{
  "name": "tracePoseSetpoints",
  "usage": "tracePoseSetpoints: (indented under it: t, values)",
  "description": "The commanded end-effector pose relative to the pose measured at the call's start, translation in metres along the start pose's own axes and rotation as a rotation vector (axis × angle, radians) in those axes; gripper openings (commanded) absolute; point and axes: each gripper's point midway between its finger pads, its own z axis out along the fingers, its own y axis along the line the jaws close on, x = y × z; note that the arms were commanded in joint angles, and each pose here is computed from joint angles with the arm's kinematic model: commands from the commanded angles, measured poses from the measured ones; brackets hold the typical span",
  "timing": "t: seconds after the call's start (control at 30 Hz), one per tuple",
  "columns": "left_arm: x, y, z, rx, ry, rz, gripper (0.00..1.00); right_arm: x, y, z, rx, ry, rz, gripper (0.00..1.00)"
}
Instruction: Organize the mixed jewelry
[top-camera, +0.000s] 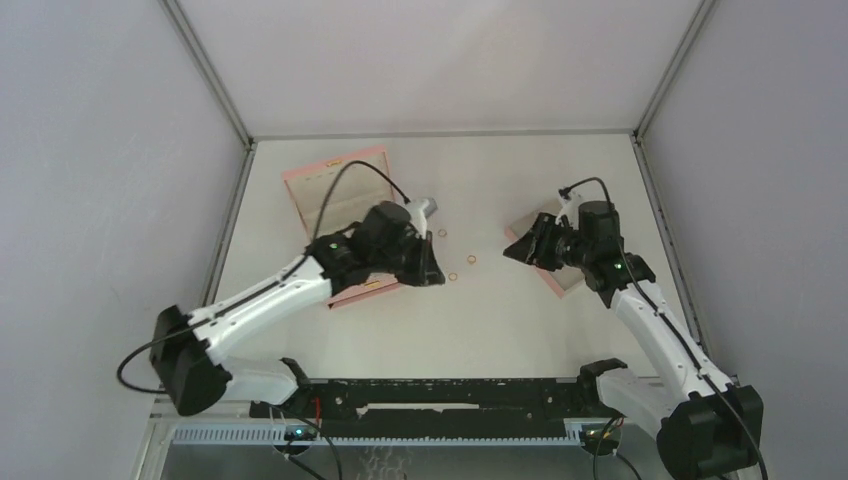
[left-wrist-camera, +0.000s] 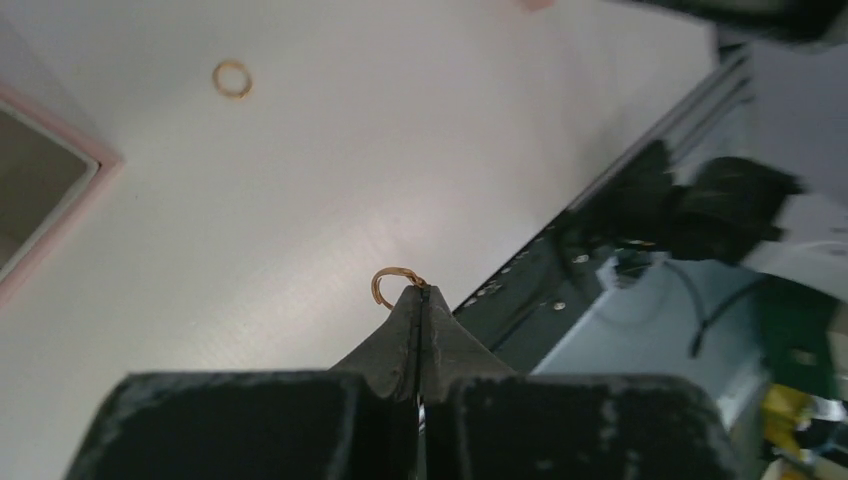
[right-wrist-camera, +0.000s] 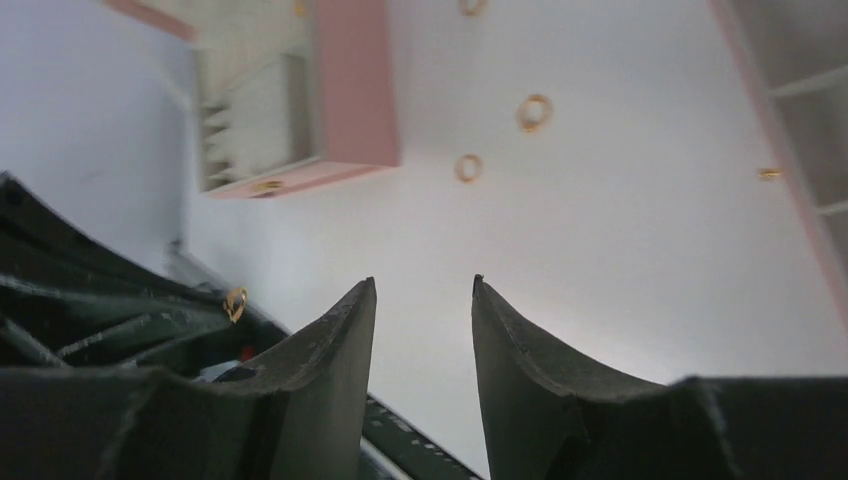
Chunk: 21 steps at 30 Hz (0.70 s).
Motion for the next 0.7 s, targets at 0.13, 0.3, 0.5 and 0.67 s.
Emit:
tracePoseSetpoints:
  t: [0.13, 0.3, 0.5, 0.67]
  values:
    - [-0.066, -0.070, -0.115, 0.523, -0.256, 0.008, 0.00, -0.028, 0.093, -0.052, -0.679, -0.077, 0.097, 0.53]
    - [-0.090, -0.079, -0.143, 0.585, -0.314, -0.055, 0.00, -0.038, 0.126, -0.074, -0.837, -0.152, 0.031, 0.56]
    - [-0.126, -0.057, -0.131, 0.427, -0.357, -0.430, 0.00, -0.023, 0.156, -0.062, -0.736, -0.400, -0.250, 0.57]
    - [-0.136, -0.043, -0.128, 0.366, -0.398, -0.618, 0.00, -0.005, 0.159, -0.042, -0.445, -0.689, -0.672, 0.57]
